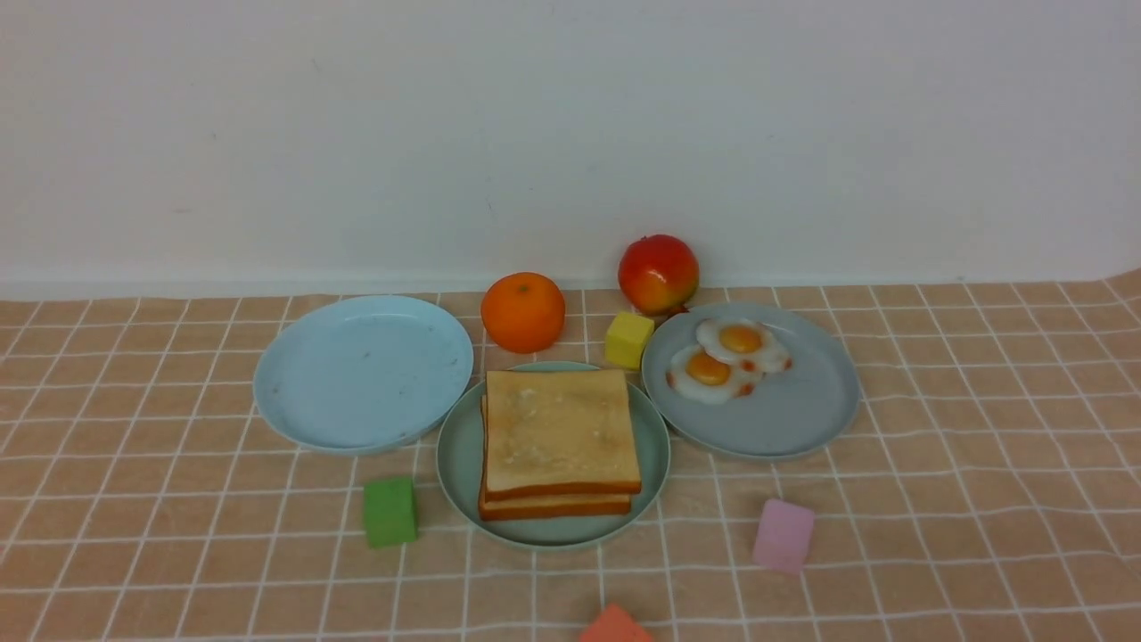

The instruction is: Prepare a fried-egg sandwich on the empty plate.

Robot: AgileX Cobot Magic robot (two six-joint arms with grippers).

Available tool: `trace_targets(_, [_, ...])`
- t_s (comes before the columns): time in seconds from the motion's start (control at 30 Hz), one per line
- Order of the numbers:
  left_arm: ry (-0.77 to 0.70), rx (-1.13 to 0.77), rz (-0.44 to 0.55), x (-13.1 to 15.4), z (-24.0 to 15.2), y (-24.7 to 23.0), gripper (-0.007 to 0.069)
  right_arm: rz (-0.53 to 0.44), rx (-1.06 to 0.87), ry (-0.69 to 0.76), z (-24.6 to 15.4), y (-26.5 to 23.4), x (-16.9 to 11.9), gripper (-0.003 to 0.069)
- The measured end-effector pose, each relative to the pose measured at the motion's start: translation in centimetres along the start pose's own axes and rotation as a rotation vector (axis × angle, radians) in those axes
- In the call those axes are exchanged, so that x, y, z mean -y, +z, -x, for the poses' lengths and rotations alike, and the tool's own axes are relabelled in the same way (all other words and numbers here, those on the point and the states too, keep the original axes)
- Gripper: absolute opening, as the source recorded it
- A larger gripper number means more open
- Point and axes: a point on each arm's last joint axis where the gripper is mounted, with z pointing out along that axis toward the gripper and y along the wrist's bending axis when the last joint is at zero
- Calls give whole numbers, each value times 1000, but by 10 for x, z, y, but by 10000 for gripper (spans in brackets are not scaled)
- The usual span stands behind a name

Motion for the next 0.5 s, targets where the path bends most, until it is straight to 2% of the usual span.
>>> trace_targets(0.13, [5,90,61,-13,-18,6,-13,0,-1,0,0,0,0,149])
trace_targets(0.23, [-44,163,217,-41,-39,24,-11,4,-7,0,-1,0,0,155])
trace_targets(0.37, [-70,165,353,-70,-73,47,-10,5,-10,-1,-1,0,0,160])
trace_targets(0.5, [-107,108,383,-83,-105,61,-8,10,-18,0,-2,0,-1,165])
